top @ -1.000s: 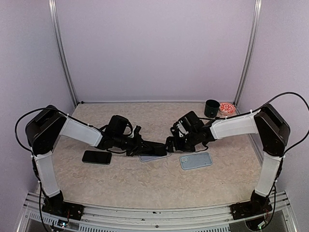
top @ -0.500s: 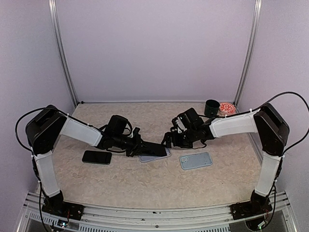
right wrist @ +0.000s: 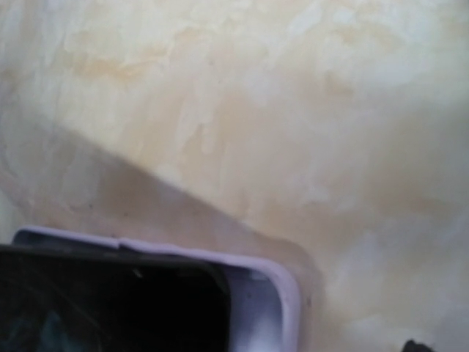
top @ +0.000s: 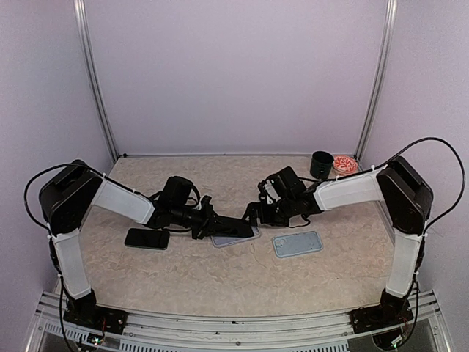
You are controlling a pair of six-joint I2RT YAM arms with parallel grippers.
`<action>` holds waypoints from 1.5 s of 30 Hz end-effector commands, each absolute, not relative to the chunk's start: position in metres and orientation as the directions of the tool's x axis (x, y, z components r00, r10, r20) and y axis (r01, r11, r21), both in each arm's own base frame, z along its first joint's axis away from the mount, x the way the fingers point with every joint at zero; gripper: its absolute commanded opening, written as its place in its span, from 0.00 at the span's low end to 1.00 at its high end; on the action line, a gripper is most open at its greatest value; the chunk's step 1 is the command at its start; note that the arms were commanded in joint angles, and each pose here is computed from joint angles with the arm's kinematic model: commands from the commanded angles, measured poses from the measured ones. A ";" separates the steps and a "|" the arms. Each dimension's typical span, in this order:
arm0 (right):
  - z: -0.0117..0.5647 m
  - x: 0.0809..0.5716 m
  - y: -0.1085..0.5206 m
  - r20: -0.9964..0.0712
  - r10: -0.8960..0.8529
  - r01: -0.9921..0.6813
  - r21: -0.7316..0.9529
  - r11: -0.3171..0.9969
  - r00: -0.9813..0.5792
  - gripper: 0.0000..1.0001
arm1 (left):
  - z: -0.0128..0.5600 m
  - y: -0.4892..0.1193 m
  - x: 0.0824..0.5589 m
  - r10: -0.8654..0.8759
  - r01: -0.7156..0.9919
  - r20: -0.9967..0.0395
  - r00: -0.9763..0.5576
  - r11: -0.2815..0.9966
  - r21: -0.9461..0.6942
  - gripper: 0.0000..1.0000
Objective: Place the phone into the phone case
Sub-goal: Install the phone on the phone case.
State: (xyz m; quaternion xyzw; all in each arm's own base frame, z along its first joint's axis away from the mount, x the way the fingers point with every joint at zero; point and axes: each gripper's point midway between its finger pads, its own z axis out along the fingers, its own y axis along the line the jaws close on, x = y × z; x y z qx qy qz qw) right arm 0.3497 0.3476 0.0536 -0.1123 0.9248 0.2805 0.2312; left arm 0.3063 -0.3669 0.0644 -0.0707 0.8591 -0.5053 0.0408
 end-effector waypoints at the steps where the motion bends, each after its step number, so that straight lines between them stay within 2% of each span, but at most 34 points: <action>1: 0.056 0.358 0.356 -0.497 -0.064 -0.351 0.509 0.786 -0.865 0.99 | 0.062 -0.369 0.301 -0.143 -0.082 0.018 -0.989 0.454 -0.887 0.00; 25: 0.041 0.330 0.375 -0.423 -0.095 -0.372 0.640 0.673 -0.901 0.95 | 0.041 -0.364 0.296 -0.200 -0.144 0.058 -0.978 0.448 -0.883 0.00; 39: 0.037 0.318 0.380 -0.410 -0.116 -0.376 0.641 0.669 -0.905 0.94 | 0.052 -0.380 0.293 -0.196 -0.116 0.045 -0.980 0.366 -0.923 0.00; 45: 0.037 0.316 0.380 -0.409 -0.119 -0.377 0.641 0.668 -0.905 0.94 | 0.045 -0.384 0.291 -0.189 -0.119 0.050 -0.981 0.373 -0.920 0.00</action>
